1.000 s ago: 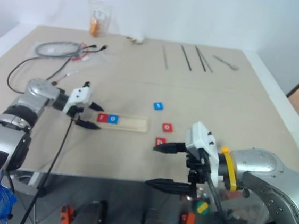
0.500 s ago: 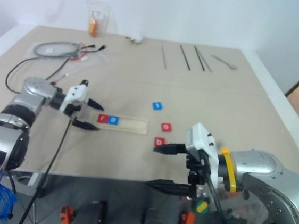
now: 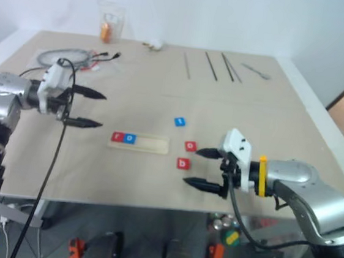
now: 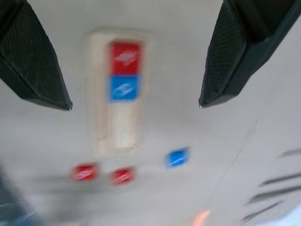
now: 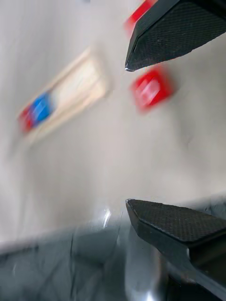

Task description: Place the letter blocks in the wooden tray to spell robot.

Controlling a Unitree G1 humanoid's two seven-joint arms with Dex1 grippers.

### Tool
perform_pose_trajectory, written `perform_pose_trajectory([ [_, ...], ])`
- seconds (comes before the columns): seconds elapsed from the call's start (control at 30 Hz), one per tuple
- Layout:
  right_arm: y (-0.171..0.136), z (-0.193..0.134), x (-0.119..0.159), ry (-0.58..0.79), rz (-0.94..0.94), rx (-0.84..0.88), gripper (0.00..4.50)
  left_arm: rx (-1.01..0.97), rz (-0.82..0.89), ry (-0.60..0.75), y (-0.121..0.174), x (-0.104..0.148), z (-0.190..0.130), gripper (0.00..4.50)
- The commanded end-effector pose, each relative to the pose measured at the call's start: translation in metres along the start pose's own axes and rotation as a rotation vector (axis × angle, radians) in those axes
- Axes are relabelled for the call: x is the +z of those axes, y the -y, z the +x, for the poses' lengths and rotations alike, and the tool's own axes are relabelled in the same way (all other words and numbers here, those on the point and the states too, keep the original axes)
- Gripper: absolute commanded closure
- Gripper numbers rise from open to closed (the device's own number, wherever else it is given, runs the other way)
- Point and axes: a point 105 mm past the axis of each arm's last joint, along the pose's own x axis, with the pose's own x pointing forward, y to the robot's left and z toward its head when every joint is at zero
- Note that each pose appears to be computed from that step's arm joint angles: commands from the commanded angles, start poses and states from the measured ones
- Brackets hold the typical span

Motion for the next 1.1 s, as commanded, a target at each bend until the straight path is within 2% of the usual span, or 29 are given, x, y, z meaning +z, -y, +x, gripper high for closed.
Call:
perform_pose_trajectory([
  [0.03,0.009,0.008,0.001,0.002,-0.064,-0.001,0.0,-0.108,0.022,0.031,0.032,0.003,0.014,0.02],
  [0.13,0.017,0.016,-0.005,-0.015,-0.073,0.02,0.0,-0.132,0.011,0.015,0.056,-0.013,0.019,0.02],
  [0.23,0.025,0.022,-0.005,-0.016,-0.09,0.037,0.0,-0.092,-0.018,0.057,0.064,-0.014,0.023,0.02],
  [0.5,0.035,0.045,-0.013,-0.011,-0.08,0.083,0.0,0.09,-0.036,0.183,0.061,0.001,0.023,0.02],
  [0.73,0.032,0.053,-0.021,-0.021,-0.075,0.111,0.0,0.148,-0.065,0.171,0.066,-0.007,0.017,0.02],
  [1.03,0.035,0.061,-0.026,-0.009,-0.074,0.084,0.0,0.258,-0.085,0.211,0.057,-0.007,0.009,0.02],
  [1.07,0.035,0.061,-0.027,-0.006,-0.077,0.081,0.56,0.272,-0.087,0.221,0.056,-0.007,0.009,0.0],
  [1.1,0.035,0.061,-0.027,-0.003,-0.078,0.083,0.89,0.28,-0.089,0.228,0.056,-0.006,0.01,0.0],
])
